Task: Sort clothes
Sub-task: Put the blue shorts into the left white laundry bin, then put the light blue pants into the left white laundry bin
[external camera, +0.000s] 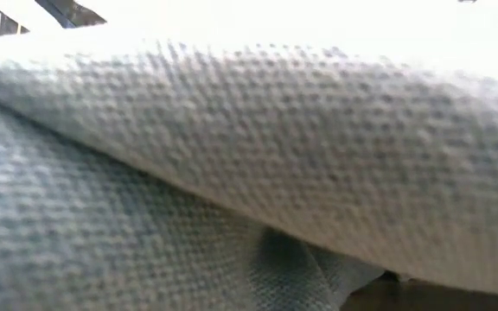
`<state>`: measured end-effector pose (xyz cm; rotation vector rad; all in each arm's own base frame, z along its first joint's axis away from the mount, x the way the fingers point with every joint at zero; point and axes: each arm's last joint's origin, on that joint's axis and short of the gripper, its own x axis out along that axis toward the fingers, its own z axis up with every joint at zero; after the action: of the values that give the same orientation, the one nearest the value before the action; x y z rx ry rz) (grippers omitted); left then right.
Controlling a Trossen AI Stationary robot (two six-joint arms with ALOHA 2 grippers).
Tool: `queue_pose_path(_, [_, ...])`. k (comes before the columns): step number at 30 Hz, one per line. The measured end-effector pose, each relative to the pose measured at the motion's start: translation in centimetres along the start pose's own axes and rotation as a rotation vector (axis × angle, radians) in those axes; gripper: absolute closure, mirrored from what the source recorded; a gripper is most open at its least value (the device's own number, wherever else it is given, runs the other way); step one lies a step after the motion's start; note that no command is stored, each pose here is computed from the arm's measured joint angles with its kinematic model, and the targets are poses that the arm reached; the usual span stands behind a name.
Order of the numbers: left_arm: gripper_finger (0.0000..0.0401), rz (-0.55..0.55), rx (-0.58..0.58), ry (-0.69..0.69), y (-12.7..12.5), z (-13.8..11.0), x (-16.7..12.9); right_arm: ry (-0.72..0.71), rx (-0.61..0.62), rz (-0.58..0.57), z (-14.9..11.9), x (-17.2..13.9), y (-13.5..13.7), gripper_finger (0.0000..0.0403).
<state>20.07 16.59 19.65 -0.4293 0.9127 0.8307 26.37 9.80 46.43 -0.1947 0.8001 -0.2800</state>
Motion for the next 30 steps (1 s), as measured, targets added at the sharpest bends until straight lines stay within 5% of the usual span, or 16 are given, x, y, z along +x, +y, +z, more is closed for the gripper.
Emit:
queue_pose_path(4, [0.0401,-0.049,0.009,0.072,-0.4,-0.5,2.4,0.052,-0.006,-0.132,-0.8,0.8,2.1,0.0325])
queue_pose_path(8, [0.0401,-0.082,0.027,0.084,-1.0,0.7,1.4,0.047,-0.053,-0.158,-0.7,2.1,4.6,0.0325])
queue_pose_path(14, [0.0401,-0.144,0.079,0.052,-1.9,3.7,-5.7,0.119,-0.160,-0.155,-1.0,4.7,7.8,0.0325])
queue_pose_path(22, [0.0401,-0.242,0.105,-0.174,-2.8,6.1,-16.3,0.257,-0.381,0.067,-1.4,8.7,11.9,0.0325])
queue_pose_path(27, [0.0401,-0.315,0.170,-0.330,-3.2,4.8,-21.1,0.326,-0.439,0.037,-3.2,10.8,12.9,0.0325])
queue_pose_path(30, [0.0401,-0.334,0.184,-0.376,-3.3,2.9,-22.7,0.365,-0.361,-0.018,-6.1,12.2,12.6,0.0325])
